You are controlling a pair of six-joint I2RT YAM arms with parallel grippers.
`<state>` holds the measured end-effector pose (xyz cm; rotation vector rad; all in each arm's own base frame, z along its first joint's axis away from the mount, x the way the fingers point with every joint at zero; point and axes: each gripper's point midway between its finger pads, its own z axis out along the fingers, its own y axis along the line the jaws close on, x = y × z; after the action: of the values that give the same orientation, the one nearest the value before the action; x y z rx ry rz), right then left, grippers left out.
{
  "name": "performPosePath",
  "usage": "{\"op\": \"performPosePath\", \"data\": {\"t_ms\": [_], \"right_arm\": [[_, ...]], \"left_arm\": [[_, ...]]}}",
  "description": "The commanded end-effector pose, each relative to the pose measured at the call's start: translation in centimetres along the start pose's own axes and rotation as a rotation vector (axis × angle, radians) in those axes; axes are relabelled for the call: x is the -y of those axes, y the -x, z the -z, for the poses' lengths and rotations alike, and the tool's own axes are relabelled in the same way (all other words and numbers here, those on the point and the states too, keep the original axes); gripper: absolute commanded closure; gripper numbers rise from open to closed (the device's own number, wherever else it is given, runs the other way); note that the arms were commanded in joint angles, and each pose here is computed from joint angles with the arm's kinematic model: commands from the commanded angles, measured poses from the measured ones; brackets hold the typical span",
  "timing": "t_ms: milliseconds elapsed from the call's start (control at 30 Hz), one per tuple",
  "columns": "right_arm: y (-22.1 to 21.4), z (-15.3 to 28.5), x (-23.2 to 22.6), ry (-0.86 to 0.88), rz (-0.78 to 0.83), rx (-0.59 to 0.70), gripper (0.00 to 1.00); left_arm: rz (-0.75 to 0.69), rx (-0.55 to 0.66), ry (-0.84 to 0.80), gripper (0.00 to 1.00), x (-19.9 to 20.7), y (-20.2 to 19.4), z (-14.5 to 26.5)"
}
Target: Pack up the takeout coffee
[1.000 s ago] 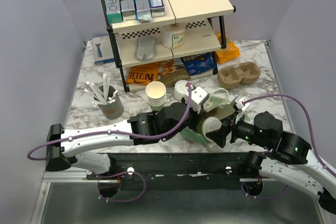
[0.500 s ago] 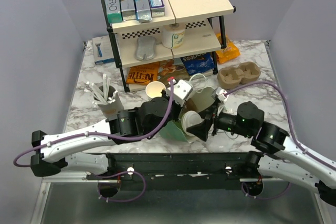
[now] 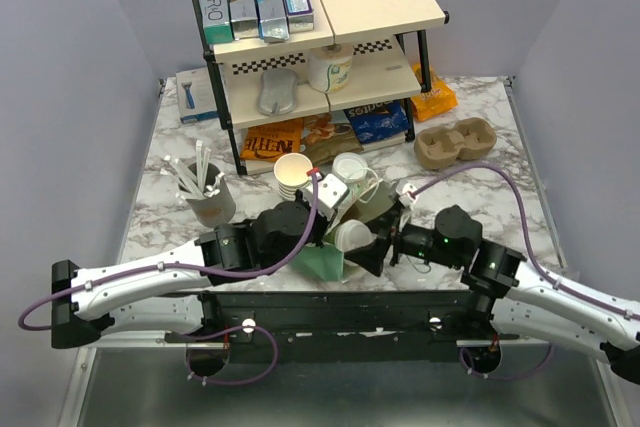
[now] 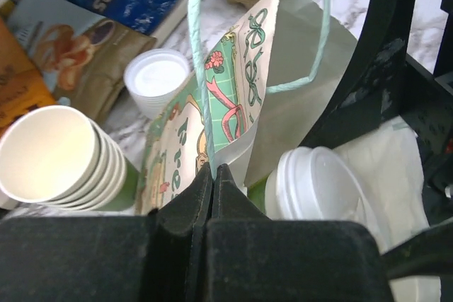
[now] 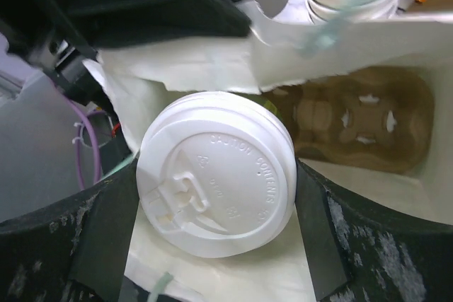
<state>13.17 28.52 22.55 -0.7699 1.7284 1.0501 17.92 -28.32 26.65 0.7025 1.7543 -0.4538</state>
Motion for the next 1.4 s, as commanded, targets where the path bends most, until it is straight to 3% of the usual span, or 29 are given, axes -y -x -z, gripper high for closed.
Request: {"op": "performPosePath", "data": {"t_ms": [0,167,400,567,767,1000,1367], "right_arm": [[-1.9,2.4,0.5,-0.019,-0.005,-0.001,0.39],[-5.7,3.7,1.2,-0.022,-0.02,-0.056,0.39],[-3.7,4.9,2.4,-0.08,0.042,0.081,0.39],[-3.3,5.3,5.4,-0.257,0.04,0.092,0.42],[-2.6,4.9,6.5,-0.3,0.054,0.173,0.42],[1.2,5.0,6.4,-0.303,0.128,0.354,0.42],[2.0,3.2,5.1,-0.212,0.111,0.452,0.43]], "left_arm": [[0.145,0.039,-0.177,1.0,3.3,0.3,0.7],[0.23,0.018,-0.265,1.0,5.8,-0.7,0.1],[0.224,-0.006,-0.339,1.0,8.2,-0.8,0.5],[0.211,-0.02,-0.309,1.0,7.1,-1.0,1.6],[0.26,0.016,-0.258,1.0,6.2,0.0,1.6],[0.295,0.008,-0.254,1.0,6.6,-0.1,1.1],[0.431,0.1,-0.127,1.0,4.1,1.6,1.1]]}}
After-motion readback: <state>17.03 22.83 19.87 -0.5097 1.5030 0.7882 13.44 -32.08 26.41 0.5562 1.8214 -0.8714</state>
